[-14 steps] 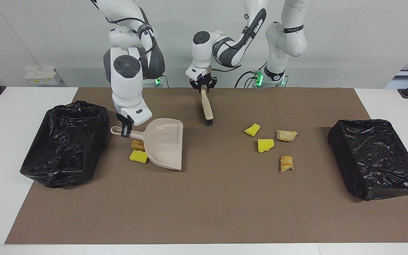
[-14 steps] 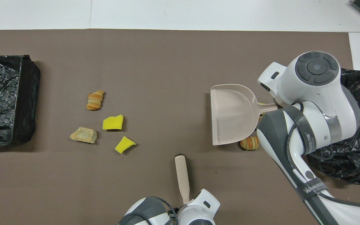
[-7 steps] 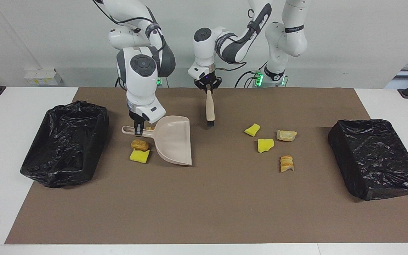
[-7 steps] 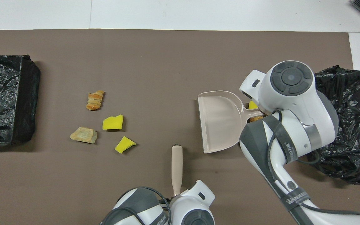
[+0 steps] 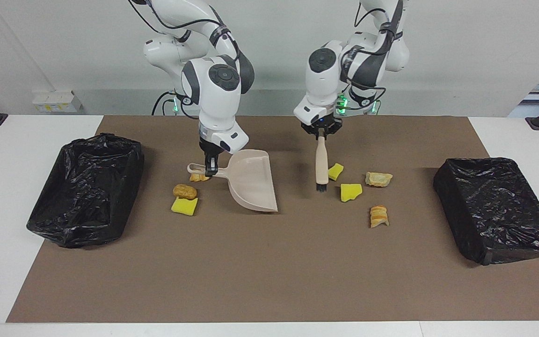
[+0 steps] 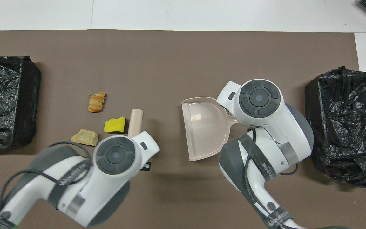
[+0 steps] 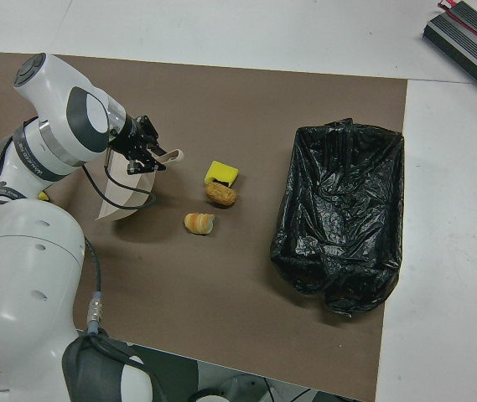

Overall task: Sweep and dump trash in bin
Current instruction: 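Grasp the brush with the left gripper while the right gripper places the dustpan, then sweep the bread and sponge pieces toward the dustpan with the left gripper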

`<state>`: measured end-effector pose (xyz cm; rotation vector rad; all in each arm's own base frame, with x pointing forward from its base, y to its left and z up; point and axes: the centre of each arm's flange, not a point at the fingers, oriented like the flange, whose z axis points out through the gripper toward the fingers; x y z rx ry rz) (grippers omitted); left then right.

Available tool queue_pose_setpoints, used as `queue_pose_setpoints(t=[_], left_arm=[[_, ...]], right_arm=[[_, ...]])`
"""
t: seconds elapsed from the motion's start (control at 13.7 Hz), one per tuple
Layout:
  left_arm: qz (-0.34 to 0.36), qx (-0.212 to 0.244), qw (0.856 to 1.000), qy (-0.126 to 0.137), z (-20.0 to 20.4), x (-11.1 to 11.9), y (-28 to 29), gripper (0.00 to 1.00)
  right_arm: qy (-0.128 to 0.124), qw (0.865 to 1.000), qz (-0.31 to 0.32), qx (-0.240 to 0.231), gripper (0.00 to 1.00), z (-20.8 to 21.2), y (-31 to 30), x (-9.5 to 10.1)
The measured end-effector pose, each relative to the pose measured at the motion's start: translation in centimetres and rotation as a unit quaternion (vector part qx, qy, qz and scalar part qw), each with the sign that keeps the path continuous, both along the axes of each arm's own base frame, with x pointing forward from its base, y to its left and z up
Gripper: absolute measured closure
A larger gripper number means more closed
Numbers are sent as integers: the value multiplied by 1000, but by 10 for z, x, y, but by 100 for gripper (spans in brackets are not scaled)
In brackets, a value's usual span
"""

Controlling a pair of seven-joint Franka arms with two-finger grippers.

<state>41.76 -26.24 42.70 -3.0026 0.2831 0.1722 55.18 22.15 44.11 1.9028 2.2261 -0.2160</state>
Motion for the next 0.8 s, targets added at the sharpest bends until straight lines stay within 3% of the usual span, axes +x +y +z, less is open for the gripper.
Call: queue_pose_setpoints(t=[0.22,0.44,0.66,0.8], left_arm=[[-17,-14,1000,2,7,42,82,74],[-35,-23,999,-15,3,78,174,74],[-59,-31,998,-2,-6,89,264,74],[-57,-35,998,11,-16,84,289,74]], right_arm=[[-14,1000,-26,7,68,-7,18,-5],[-24,998,-52,12,68,-20,40,-10],[-31,996,-79,16,68,-34,68,-20],[-34,995,-92,16,68,-41,82,-26]])
